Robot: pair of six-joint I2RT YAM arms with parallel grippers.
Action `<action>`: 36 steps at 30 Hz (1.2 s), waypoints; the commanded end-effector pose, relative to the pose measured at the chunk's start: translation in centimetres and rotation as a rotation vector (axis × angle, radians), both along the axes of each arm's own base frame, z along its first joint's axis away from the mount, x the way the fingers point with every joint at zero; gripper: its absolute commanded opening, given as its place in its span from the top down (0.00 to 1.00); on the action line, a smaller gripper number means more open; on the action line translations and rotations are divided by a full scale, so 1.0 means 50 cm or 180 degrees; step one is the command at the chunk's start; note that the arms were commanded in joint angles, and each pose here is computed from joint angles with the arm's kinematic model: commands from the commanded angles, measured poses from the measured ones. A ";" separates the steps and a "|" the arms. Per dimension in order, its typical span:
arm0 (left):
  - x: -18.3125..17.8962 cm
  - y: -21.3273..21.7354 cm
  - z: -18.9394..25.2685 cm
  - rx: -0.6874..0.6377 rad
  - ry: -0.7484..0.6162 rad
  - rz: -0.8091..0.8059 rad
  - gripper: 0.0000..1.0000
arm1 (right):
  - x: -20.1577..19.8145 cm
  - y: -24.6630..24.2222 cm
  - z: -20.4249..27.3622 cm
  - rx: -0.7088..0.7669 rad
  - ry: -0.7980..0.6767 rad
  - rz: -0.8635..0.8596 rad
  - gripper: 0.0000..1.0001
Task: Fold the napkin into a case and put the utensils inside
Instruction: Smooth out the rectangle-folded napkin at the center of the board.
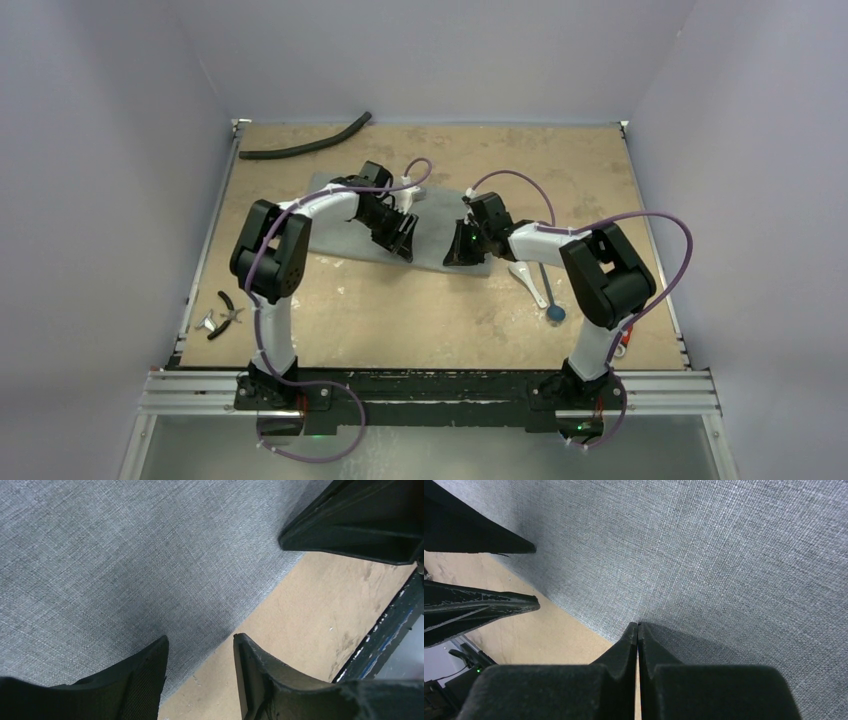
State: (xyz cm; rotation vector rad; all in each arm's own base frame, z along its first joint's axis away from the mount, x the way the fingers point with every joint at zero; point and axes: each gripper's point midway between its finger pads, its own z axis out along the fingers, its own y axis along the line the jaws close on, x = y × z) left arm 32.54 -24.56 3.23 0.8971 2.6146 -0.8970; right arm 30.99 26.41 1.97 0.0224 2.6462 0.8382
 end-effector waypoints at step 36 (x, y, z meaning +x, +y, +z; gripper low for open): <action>0.010 0.062 -0.010 0.0340 -0.0557 -0.0140 0.56 | -0.027 0.157 0.011 0.0968 0.0384 0.0974 0.97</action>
